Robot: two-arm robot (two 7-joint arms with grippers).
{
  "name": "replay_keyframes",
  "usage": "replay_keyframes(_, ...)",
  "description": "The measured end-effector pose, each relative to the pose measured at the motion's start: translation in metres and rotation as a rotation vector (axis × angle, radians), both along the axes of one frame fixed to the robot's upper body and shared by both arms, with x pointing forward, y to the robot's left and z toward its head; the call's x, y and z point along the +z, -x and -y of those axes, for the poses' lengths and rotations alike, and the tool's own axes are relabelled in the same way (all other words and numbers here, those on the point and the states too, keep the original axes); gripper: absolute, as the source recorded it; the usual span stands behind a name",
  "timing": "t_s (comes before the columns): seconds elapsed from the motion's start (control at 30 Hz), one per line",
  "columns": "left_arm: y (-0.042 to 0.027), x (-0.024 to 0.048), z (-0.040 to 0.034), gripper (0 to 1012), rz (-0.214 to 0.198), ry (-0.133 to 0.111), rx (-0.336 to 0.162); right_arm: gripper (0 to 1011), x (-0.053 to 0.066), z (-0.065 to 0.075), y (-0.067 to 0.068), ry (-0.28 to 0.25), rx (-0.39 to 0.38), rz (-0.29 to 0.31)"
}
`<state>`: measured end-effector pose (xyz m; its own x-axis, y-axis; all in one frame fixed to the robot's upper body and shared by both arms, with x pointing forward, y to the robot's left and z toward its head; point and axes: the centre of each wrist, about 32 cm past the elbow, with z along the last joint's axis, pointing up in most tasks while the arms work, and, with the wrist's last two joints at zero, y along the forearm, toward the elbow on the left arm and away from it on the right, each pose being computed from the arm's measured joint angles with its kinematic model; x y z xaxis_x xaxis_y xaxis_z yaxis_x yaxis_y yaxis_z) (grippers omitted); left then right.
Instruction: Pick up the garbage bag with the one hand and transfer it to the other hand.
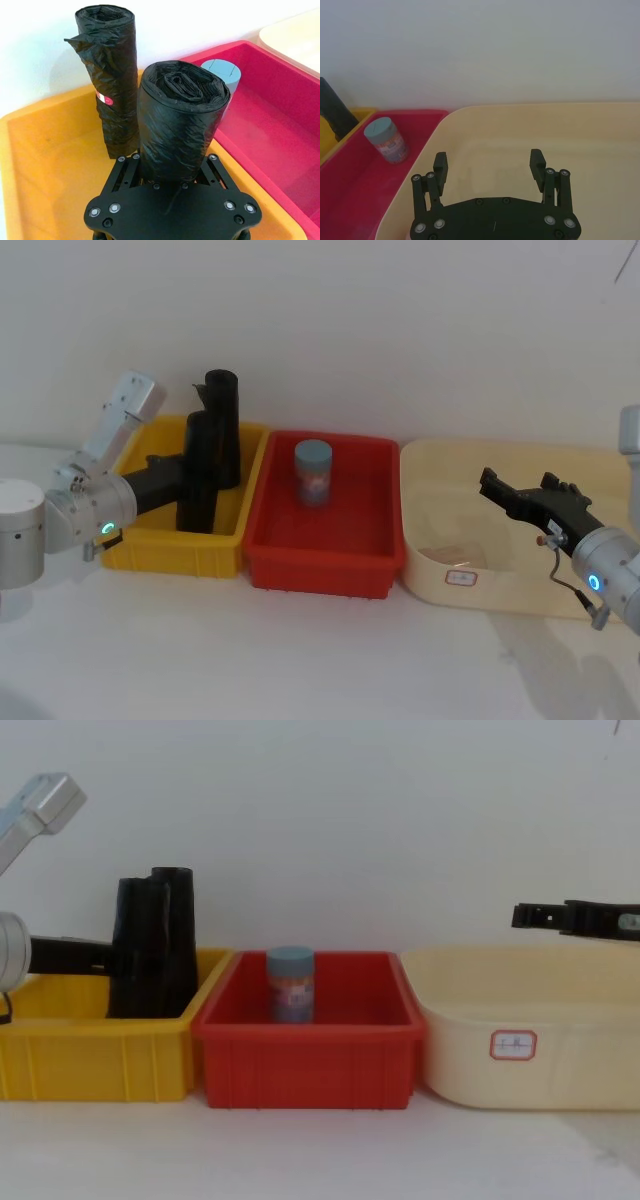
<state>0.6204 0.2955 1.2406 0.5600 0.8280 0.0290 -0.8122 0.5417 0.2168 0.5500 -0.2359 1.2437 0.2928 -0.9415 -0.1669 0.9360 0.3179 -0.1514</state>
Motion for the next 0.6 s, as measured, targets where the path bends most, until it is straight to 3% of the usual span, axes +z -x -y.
replay_keyframes(0.6,-0.0001,0.0,-0.0001,389,0.0,0.0,0.0,1000,0.0,0.0,0.0,0.0,0.0,0.0)
